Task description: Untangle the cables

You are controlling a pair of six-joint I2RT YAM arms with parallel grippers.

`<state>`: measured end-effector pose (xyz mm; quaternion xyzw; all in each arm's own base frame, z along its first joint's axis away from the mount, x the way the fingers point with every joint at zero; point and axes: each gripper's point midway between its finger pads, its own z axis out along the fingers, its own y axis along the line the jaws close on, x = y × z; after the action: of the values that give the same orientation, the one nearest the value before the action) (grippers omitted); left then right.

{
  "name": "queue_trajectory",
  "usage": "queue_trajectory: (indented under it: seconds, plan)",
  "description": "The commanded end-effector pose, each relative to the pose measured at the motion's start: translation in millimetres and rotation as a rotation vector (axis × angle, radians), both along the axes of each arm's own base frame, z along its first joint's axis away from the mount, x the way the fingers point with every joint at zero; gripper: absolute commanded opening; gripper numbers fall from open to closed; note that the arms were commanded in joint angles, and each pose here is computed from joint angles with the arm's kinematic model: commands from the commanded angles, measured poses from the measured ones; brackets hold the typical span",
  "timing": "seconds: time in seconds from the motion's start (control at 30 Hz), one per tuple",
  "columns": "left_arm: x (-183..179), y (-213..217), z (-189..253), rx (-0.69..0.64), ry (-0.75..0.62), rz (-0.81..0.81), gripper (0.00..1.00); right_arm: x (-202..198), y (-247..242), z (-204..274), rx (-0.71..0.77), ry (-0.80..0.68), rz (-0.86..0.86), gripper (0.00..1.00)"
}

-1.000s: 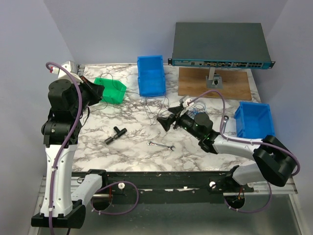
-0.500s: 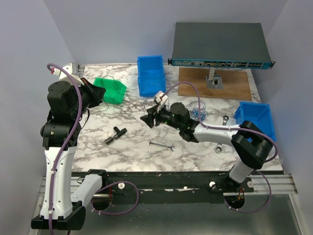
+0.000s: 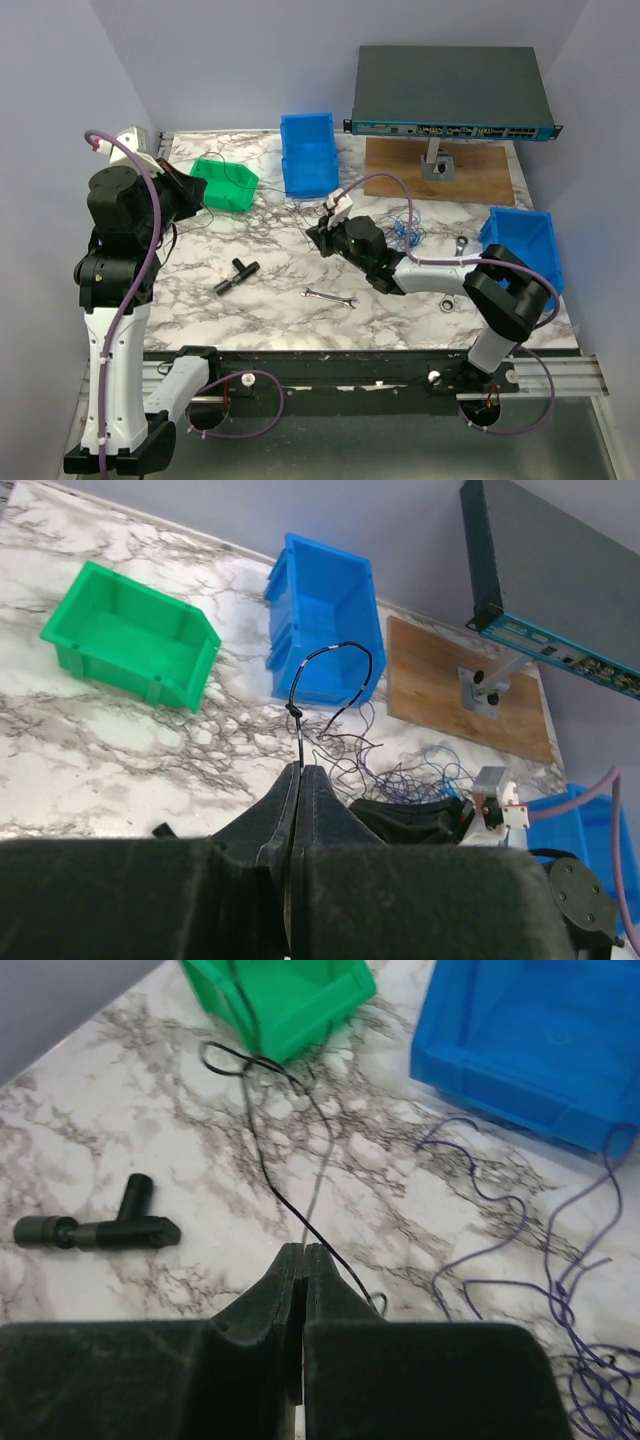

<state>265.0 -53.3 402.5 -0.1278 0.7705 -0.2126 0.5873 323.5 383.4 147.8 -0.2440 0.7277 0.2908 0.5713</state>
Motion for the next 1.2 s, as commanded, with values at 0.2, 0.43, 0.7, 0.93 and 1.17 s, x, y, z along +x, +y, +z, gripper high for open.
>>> queue_trajectory:
  seconds: [0.2,0.43,0.7,0.93,1.17]
  plan:
    - [-12,19,17,0.010,-0.048,0.097,0.00,-4,-35,23,0.043,-0.049,-0.106,0.72]
    - [-12,7,26,-0.017,-0.049,0.036,0.00,-18,-6,49,0.045,-0.078,0.075,0.80]
    - [-14,5,21,-0.027,-0.042,0.027,0.00,-6,28,38,-0.003,-0.030,0.145,0.58]
    - [-20,9,26,-0.019,-0.038,0.050,0.00,5,20,25,-0.021,-0.004,0.064,0.17]
    - [-20,47,16,0.019,0.031,0.245,0.00,17,-47,22,0.087,0.066,-0.159,0.01]
